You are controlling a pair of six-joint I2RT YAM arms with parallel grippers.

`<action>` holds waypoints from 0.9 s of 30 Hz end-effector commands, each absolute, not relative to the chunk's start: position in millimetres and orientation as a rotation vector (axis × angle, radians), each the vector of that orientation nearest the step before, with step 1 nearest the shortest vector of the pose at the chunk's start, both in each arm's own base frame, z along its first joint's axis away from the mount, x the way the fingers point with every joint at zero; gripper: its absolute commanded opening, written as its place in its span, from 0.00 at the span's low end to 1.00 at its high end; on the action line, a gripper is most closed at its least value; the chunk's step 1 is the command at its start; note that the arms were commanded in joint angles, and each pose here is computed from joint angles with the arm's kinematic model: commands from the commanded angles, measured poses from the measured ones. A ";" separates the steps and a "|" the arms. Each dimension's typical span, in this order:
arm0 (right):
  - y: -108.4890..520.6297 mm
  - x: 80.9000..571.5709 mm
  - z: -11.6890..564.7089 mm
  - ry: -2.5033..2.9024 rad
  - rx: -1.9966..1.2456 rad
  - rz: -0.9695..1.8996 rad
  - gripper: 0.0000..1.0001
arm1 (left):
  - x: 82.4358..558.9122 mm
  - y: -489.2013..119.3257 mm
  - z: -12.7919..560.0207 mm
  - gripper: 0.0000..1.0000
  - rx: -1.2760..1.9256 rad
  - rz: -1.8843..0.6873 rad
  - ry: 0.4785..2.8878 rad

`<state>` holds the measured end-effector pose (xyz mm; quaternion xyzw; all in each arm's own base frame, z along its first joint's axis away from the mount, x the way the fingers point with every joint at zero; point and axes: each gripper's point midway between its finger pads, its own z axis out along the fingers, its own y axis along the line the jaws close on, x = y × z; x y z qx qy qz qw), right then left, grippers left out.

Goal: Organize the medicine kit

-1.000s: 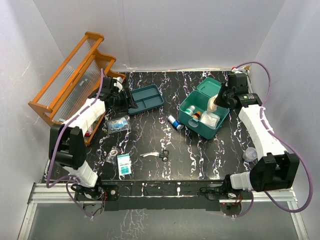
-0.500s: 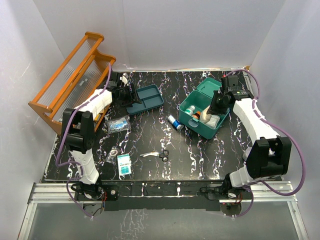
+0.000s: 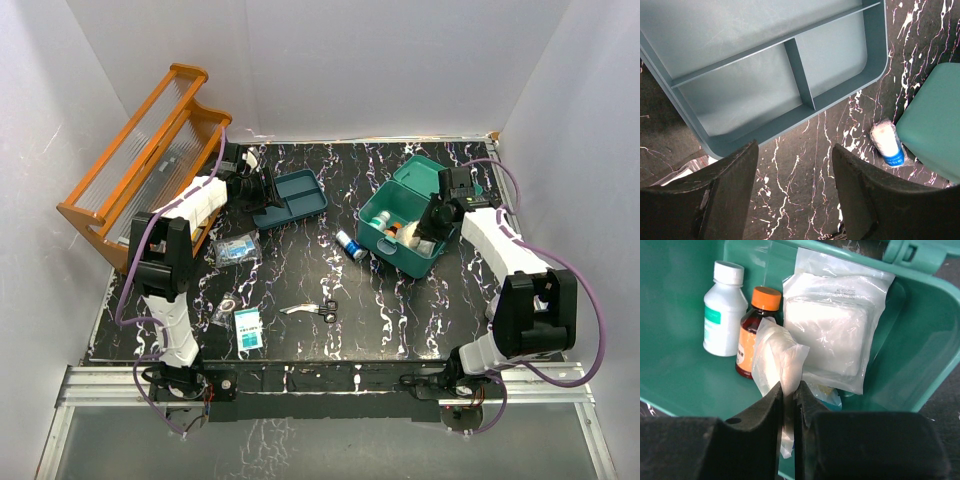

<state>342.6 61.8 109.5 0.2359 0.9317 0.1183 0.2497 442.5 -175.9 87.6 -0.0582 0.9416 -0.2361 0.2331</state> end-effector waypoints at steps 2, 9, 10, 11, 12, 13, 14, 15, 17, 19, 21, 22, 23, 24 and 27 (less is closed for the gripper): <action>48.3 356.8 133.2 2.389 0.757 0.271 0.18 | 444.5 -177.1 106.8 0.59 -0.132 -0.677 2.550; 20.4 351.8 176.7 2.269 0.793 0.119 0.50 | 442.4 -174.9 107.4 0.59 -0.132 -0.664 2.549; 17.7 351.9 182.7 2.253 0.792 0.108 0.51 | 442.6 -174.1 107.9 0.59 -0.132 -0.662 2.548; 16.3 352.3 187.4 2.240 0.792 0.102 0.51 | 442.2 -173.7 107.7 0.59 -0.132 -0.660 2.549; 15.8 354.2 190.9 2.230 0.784 0.102 0.51 | 442.2 -173.8 107.9 0.59 -0.131 -0.659 2.548; 17.2 356.7 193.4 2.227 0.762 0.110 0.50 | 441.9 -173.7 108.3 0.59 -0.130 -0.658 2.548; 17.4 358.5 194.2 2.232 0.753 0.110 0.49 | 441.6 -173.1 108.5 0.59 -0.131 -0.657 2.548; 18.3 359.3 192.6 2.243 0.751 0.105 0.49 | 441.2 -173.2 109.1 0.59 -0.127 -0.656 2.547; 24.3 363.6 187.0 2.269 0.722 0.128 0.49 | 439.9 -172.2 109.7 0.59 -0.124 -0.650 2.548; 32.2 369.9 180.8 2.288 0.687 0.143 0.49 | 439.1 -170.3 109.4 0.59 -0.126 -0.643 2.549; 39.5 376.5 175.0 2.300 0.660 0.143 0.48 | 436.7 -169.0 108.6 0.59 -0.126 -0.637 2.554; 42.5 379.5 171.1 2.308 0.651 0.139 0.48 | 436.2 -168.4 108.6 0.59 -0.128 -0.636 2.554; 44.3 381.4 165.7 2.322 0.649 0.128 0.47 | 435.6 -168.2 108.1 0.59 -0.128 -0.636 2.555; 45.7 382.8 159.5 2.337 0.648 0.116 0.46 | 435.1 -167.9 108.1 0.59 -0.128 -0.636 2.556; 49.6 383.8 142.8 2.383 0.641 0.069 0.42 | 433.7 -167.2 108.6 0.59 -0.130 -0.633 2.558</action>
